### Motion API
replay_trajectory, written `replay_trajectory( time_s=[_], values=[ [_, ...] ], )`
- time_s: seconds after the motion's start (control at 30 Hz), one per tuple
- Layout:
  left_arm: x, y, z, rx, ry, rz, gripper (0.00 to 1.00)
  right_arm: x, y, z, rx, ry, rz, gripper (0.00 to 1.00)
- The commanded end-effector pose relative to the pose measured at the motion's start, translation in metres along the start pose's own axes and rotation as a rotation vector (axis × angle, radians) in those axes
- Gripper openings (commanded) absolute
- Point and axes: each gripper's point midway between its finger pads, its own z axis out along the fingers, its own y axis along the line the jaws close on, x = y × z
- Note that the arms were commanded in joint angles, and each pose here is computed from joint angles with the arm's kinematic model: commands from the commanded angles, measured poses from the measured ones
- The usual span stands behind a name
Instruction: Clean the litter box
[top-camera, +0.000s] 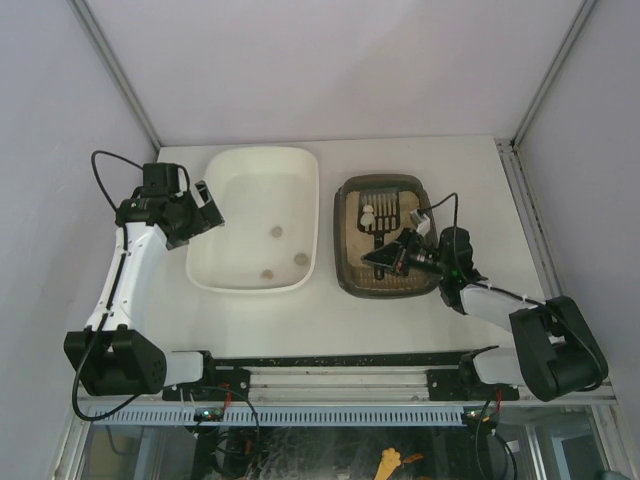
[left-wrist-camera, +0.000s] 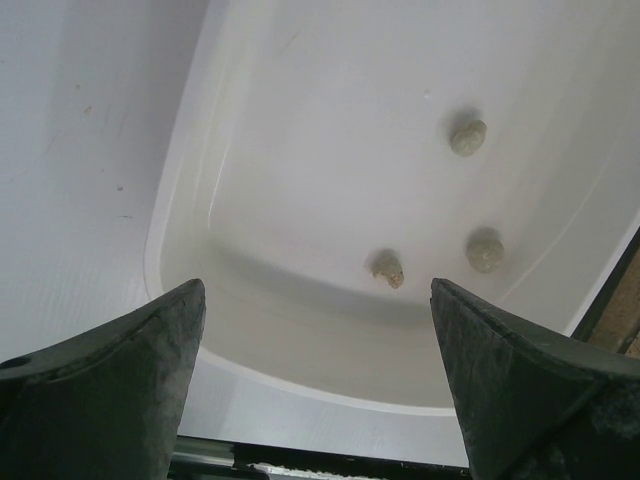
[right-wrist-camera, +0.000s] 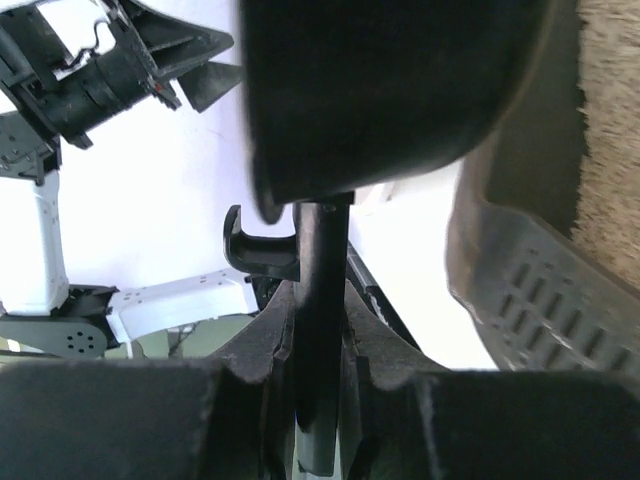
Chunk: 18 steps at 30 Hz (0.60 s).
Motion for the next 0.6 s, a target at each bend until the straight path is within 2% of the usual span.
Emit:
replay_trajectory(
  time_s=[0.0,0.13,0.33,0.47,0.57],
  values=[
    [-0.017,0.007,-0.009,-0.027,-0.090,0.024,0.97,0.006,0.023,0.017,0.055,0.074,-0.211,0.00],
    [-0.026,0.013,-0.015,-0.033,-0.115,-0.006,0.97,0.012,0.029,0.028,0.128,0.136,-0.226,0.00],
    [-0.035,0.025,-0.023,-0.056,-0.147,-0.059,0.96,0.028,0.036,0.065,0.267,0.212,-0.331,0.00],
    [-0.050,0.044,-0.033,-0.083,-0.196,-0.141,0.95,0.039,0.033,0.094,0.398,0.243,-0.397,0.00],
    [-0.054,0.064,-0.028,-0.090,-0.181,-0.222,0.95,0.046,0.030,0.113,0.493,0.273,-0.462,0.00]
  ],
)
